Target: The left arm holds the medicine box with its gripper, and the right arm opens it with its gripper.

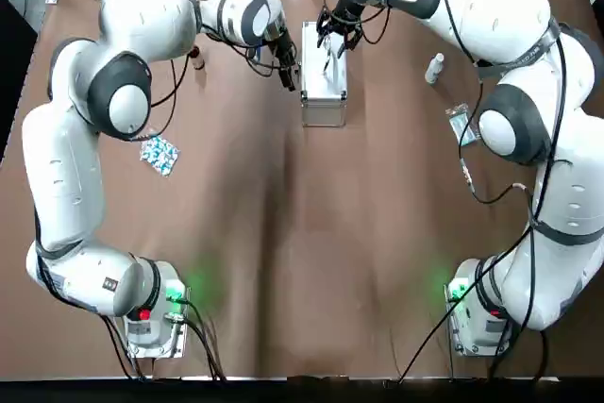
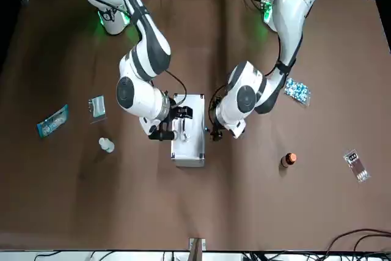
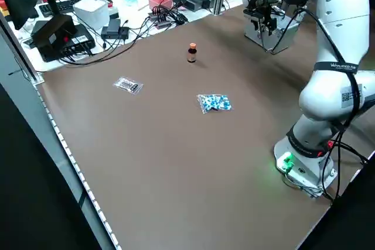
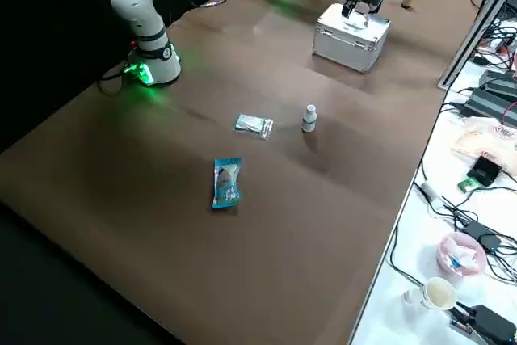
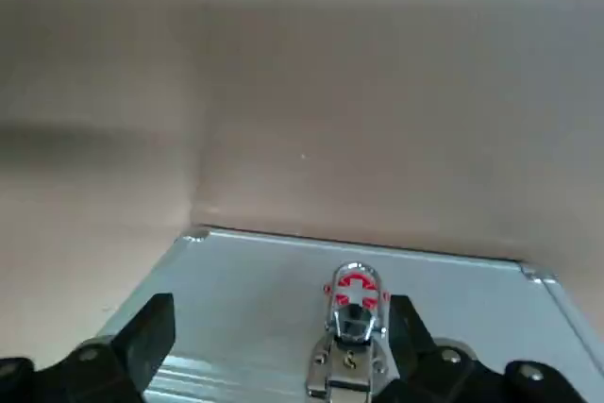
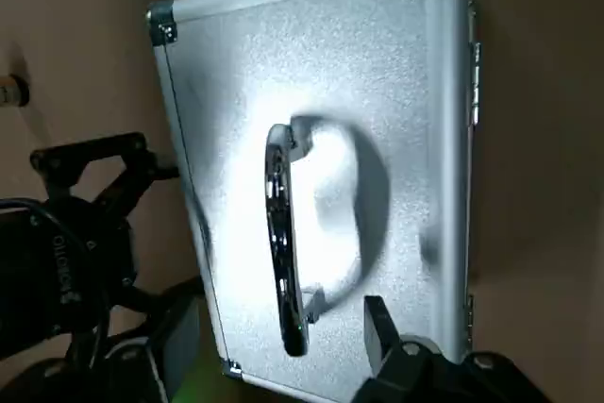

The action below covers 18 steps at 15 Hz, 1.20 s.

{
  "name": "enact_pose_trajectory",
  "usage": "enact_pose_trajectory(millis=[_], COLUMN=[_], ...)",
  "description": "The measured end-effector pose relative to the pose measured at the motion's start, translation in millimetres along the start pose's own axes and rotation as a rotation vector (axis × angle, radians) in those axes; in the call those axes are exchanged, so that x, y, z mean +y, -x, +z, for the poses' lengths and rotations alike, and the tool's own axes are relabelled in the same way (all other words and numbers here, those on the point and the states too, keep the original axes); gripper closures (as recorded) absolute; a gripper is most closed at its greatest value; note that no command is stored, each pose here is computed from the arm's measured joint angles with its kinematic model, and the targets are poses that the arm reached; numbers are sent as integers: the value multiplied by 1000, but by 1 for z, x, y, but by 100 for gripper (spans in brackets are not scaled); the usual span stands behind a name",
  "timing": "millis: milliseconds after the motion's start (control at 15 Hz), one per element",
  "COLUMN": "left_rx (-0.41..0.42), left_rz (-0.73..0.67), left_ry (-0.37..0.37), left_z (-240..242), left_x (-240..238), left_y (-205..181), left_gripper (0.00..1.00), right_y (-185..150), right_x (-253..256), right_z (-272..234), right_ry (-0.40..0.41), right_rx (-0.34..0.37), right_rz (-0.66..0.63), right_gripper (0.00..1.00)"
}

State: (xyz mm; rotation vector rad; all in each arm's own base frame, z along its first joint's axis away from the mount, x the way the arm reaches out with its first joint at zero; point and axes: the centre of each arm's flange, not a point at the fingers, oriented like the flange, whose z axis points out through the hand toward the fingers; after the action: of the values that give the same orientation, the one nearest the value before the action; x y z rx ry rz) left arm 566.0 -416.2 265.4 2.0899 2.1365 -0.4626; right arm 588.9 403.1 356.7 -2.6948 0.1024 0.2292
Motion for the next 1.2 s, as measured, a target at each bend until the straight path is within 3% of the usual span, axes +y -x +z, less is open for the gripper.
enact_pose_trajectory(millis=[667, 800, 933, 1200], left_rx=[-29, -28, -28, -40], left_rz=[-1, -1, -2, -10], left_ry=[19, 20, 20, 53], left_z=[7, 7, 8, 5], left_x=[9, 10, 10, 18], left_y=[10, 10, 10, 7], left_gripper=[3, 22, 26, 62], right_y=[-1, -1, -1, -3], right_x=[3, 3, 3, 1], right_z=[6, 6, 6, 3], right_ry=[25, 25, 25, 17], right_rx=[1, 1, 1, 19], right_rz=[-26, -26, -27, -29], right_gripper=[30, 30, 30, 30])
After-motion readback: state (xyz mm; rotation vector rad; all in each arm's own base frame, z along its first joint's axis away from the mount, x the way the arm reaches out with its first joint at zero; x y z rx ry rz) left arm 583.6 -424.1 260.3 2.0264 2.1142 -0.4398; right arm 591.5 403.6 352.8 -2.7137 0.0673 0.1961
